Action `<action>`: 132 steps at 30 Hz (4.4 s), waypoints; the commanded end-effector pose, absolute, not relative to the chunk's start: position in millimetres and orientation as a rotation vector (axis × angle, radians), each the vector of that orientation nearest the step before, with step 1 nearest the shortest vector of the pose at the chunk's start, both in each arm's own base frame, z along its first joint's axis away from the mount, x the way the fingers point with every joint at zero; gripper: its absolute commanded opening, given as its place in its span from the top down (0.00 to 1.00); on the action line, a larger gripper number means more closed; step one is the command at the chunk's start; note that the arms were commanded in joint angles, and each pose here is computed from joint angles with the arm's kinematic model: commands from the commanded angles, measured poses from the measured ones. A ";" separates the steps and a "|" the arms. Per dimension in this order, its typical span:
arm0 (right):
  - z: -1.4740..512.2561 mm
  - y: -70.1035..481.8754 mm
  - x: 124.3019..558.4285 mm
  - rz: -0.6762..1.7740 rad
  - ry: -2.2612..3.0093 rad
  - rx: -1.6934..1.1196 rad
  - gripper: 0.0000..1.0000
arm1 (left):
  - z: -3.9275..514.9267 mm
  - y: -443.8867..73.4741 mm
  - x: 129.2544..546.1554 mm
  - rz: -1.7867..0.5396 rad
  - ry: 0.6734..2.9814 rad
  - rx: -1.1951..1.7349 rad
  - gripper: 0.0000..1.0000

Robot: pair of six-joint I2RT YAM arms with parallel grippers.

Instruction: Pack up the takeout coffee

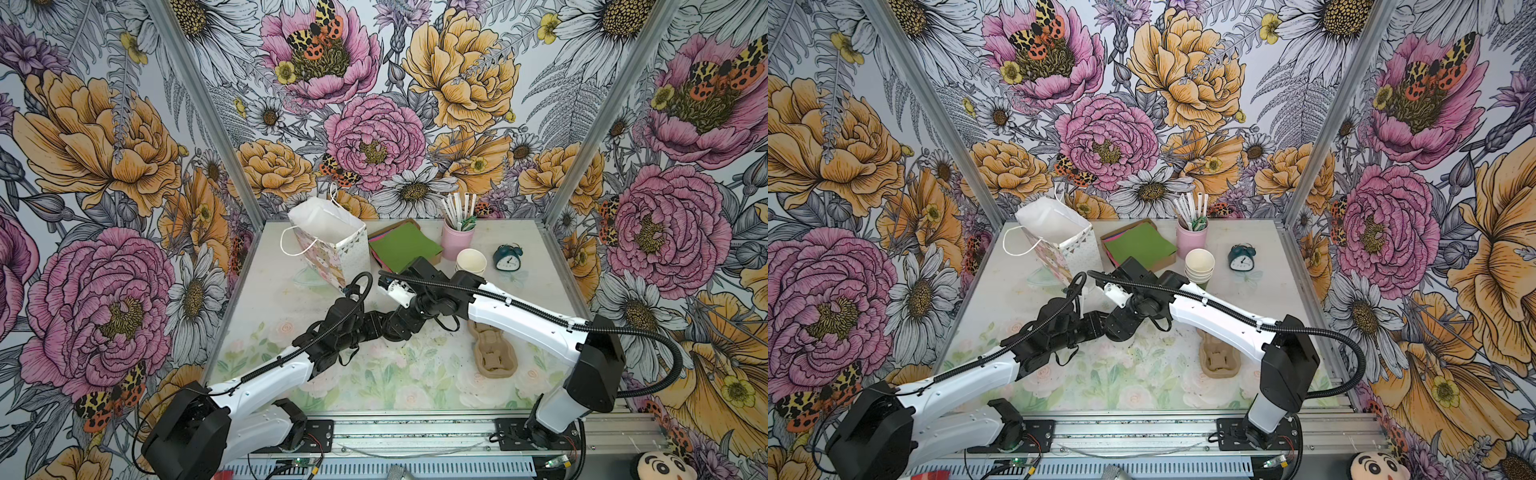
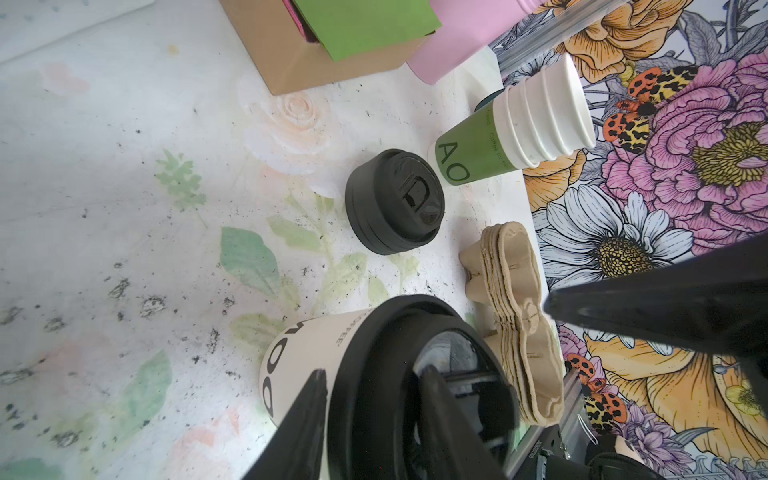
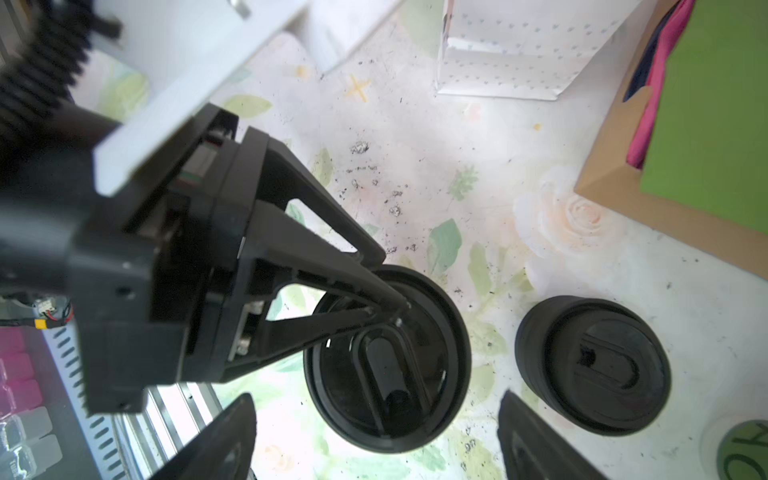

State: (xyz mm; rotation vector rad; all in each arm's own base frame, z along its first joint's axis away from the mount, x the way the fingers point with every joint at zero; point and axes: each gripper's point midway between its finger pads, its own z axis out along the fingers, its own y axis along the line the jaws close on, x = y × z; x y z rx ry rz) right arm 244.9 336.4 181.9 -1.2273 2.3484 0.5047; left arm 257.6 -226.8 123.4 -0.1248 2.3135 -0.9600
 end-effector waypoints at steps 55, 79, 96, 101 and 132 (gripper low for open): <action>42.1 274.2 215.8 0.879 2.841 -0.285 0.65 | 47.5 -190.0 219.7 -0.697 2.586 -0.143 0.61; 116.8 299.8 251.5 1.045 2.630 -0.322 0.39 | 39.5 -185.8 215.8 -0.674 2.605 -0.151 0.61; 119.4 309.5 238.1 0.889 2.589 -0.611 0.15 | 44.6 -188.7 218.8 -0.659 2.600 -0.128 0.61; 102.8 301.5 234.2 0.832 2.625 -0.616 0.15 | 44.0 -187.8 218.7 -0.654 2.602 -0.131 0.61; 169.5 299.1 251.7 0.956 2.466 -0.514 0.14 | 43.2 -189.6 219.9 -0.647 2.613 -0.117 0.61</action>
